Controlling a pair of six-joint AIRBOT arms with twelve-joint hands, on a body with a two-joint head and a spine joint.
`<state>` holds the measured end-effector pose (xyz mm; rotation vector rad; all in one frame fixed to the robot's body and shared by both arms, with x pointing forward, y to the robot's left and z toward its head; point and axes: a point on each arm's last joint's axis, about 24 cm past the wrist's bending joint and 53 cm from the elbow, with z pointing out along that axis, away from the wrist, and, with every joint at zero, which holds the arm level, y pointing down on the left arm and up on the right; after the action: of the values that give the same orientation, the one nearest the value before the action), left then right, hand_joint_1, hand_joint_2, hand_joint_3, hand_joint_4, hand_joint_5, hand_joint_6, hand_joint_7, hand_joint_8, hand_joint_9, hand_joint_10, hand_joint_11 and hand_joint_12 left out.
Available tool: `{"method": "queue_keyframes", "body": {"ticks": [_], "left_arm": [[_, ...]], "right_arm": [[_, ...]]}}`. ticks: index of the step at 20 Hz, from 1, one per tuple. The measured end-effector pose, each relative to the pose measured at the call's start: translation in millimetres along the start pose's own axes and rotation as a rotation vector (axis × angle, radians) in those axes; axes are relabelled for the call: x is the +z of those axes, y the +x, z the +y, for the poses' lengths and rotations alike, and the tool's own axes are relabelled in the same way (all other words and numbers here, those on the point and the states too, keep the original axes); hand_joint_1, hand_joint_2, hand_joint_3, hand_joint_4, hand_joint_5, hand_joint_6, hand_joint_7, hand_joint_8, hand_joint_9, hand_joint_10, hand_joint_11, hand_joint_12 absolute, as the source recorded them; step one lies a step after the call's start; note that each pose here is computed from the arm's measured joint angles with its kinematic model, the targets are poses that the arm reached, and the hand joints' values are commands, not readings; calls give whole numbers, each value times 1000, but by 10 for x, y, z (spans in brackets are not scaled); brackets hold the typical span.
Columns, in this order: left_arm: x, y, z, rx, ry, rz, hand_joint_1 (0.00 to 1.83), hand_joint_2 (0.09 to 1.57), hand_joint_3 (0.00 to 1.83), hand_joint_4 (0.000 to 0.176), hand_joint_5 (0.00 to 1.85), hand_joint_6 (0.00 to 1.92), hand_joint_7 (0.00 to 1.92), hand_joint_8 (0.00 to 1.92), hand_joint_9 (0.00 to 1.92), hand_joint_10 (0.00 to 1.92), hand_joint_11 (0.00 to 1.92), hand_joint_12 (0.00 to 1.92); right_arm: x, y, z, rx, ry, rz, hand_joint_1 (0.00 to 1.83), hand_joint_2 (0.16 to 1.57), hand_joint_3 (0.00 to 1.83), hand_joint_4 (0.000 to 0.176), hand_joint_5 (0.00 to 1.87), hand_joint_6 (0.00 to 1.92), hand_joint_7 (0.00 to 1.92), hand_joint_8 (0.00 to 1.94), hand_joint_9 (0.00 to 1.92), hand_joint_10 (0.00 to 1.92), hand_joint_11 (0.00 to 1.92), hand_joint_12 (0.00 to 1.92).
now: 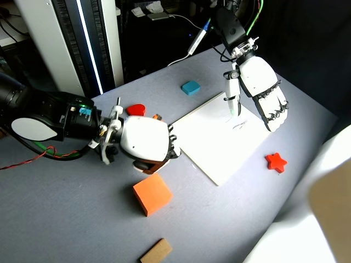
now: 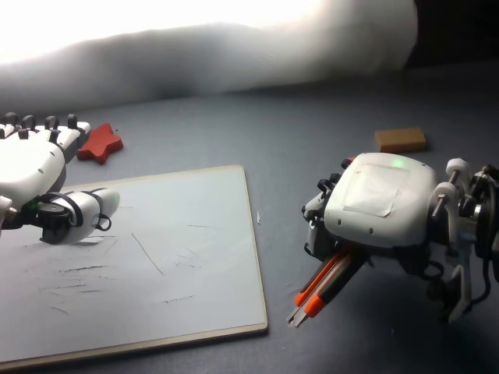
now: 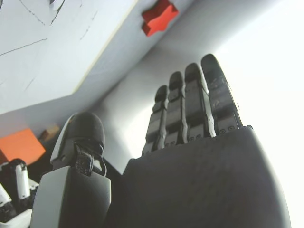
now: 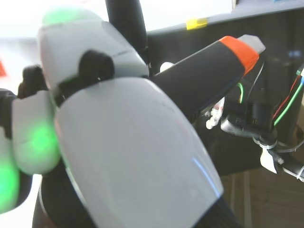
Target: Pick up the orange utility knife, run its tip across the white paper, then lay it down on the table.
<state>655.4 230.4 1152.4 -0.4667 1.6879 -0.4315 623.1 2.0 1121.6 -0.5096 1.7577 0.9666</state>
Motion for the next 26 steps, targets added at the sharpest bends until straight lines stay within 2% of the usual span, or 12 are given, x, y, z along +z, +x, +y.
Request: {"method": "queue_keyframes", "body": {"ticks": [1,4,7,10,13,18,19,20,21,22,25,26], "left_arm": [[-3,9,-6,0,1,3,146,1394,0,2,66,0,147,4,132,4,0,456],[-3,7,-6,0,1,2,167,1393,0,0,86,9,162,7,130,2,0,458],[-3,7,-4,-1,1,2,176,1391,0,6,72,0,161,2,142,5,0,471],[-3,7,-5,0,1,2,146,1396,2,1,71,3,152,0,137,1,0,490],[-3,7,-5,0,1,2,131,1404,3,0,81,6,160,6,146,7,0,484],[3,27,-208,-14,46,29,144,1399,0,0,78,6,176,5,141,3,0,451],[-19,41,-277,-25,59,35,162,1397,0,0,153,28,307,37,237,36,0,629],[-53,75,-364,-37,76,47,284,1378,0,0,537,86,669,112,543,233,0,1344],[-67,94,-399,-43,83,55,284,1378,0,0,537,86,669,112,543,233,0,1344],[-113,141,-502,-54,105,72,333,1376,1,0,633,132,724,283,536,575,64,1493],[-278,327,-782,-82,167,141,339,1421,5,0,735,1504,793,1745,729,1896,565,1918],[-330,379,-866,-90,188,162,341,1428,6,0,857,1661,961,1849,944,1916,769,1920]], "right_arm": [[-6,-16,-7,-4,0,-5,1164,1339,16,0,657,1668,737,1866,1109,1921,1102,1921],[-28,11,-47,-19,2,-9,1077,1353,14,0,498,1619,623,1682,461,1848,605,1921],[-38,56,-83,-19,11,3,1020,1232,0,0,181,812,246,870,119,1417,55,1921],[-73,-11,-106,-33,12,-15,902,1192,0,0,130,345,243,156,91,747,0,1496],[-160,-60,-127,-35,18,-25,863,1175,0,0,130,119,197,5,64,515,0,1269],[-494,29,-103,32,85,80,728,1157,0,0,210,100,286,28,115,533,0,1300],[-560,43,-103,31,96,93,549,1203,4,0,298,163,409,62,160,677,0,1383],[-647,45,-75,34,104,103,413,1231,2,0,349,798,549,526,269,1162,0,1735],[-686,35,-51,36,104,103,413,1231,2,0,349,798,549,526,269,1162,0,1735],[-759,2,-8,37,104,98,411,1220,0,0,378,1033,558,833,352,1315,76,1835],[-834,-56,47,35,101,86,210,1316,13,0,819,1338,914,1482,769,1801,615,1921],[-857,-101,69,33,101,79,132,1371,20,0,948,1446,1066,1585,943,1884,762,1921]]}}
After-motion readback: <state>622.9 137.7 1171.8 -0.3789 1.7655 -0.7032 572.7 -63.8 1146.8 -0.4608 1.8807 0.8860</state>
